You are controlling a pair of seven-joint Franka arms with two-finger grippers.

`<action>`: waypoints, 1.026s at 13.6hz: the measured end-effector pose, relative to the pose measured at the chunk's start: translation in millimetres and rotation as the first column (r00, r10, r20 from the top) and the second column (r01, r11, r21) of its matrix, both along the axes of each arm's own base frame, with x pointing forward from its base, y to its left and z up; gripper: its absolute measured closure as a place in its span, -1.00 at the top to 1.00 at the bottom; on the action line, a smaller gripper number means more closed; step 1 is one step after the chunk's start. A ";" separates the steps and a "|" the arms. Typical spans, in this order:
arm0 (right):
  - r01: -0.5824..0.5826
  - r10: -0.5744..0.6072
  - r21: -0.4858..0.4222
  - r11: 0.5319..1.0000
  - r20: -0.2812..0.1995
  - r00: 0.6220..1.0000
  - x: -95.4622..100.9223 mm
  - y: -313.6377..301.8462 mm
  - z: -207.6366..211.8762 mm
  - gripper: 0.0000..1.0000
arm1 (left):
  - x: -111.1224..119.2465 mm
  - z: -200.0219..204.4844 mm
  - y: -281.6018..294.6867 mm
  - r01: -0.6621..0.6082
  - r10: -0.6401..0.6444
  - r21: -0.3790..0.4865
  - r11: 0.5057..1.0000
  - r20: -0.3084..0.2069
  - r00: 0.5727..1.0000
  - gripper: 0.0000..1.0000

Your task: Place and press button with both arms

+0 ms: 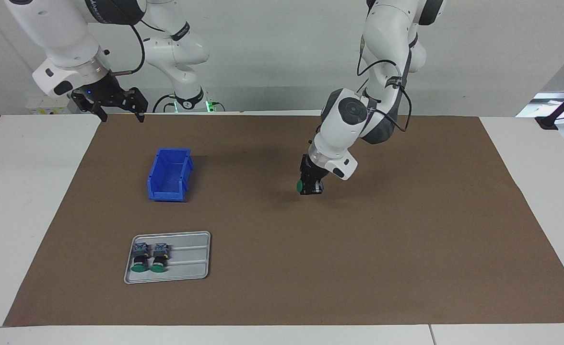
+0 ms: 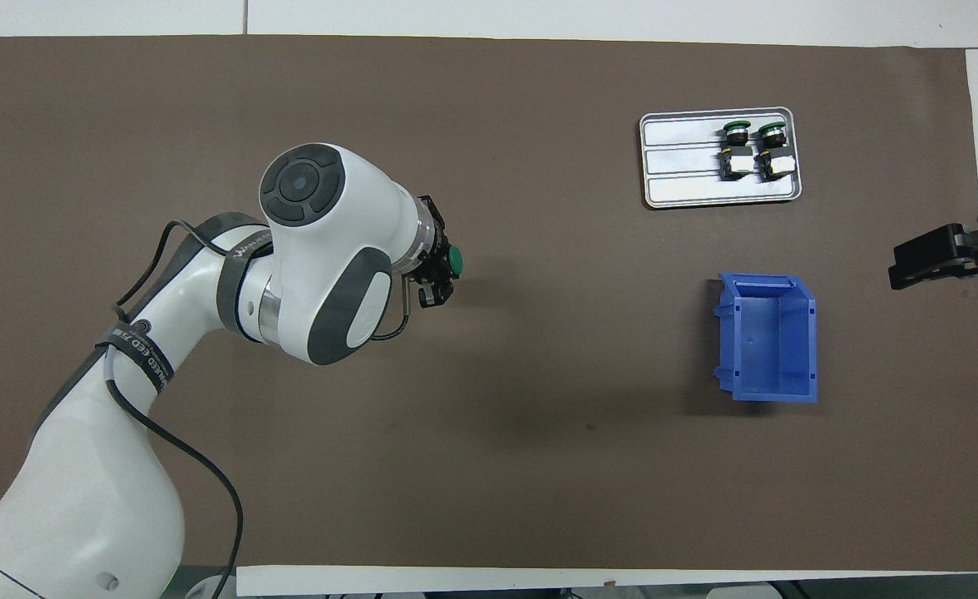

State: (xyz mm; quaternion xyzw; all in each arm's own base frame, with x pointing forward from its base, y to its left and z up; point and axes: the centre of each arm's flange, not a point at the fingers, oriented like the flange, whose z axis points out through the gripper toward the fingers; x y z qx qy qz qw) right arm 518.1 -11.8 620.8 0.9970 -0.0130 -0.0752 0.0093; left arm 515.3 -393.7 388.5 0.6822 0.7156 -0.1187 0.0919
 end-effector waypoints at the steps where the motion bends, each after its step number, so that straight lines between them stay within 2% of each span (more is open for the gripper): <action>1: 0.000 0.000 0.000 1.000 0.000 1.000 0.0 0.0 0.0 0.98 | 4.5 2.5 2.2 -0.015 0.016 -0.033 0.999 0.008 1.000 -0.34; 3: 0.000 0.000 0.000 1.000 0.000 1.000 0.0 0.0 0.0 0.98 | 10.9 5.8 5.4 -0.022 0.025 -0.101 0.995 0.021 0.999 -0.34; 8: 0.000 0.000 0.000 1.000 0.000 1.000 0.0 0.0 0.0 0.98 | 22.5 1.2 22.9 -0.008 0.007 -0.318 0.948 -0.004 1.000 -0.34; 11: 0.000 0.000 0.000 1.000 0.000 1.000 0.0 0.0 -0.2 0.98 | 22.7 -12.3 35.1 0.002 0.008 -0.443 0.896 0.021 1.000 -0.34; 14: 0.000 0.000 0.000 1.000 0.000 1.000 0.0 0.0 -0.2 0.98 | 12.8 -28.2 47.0 0.027 0.005 -0.517 0.855 0.060 0.998 -0.34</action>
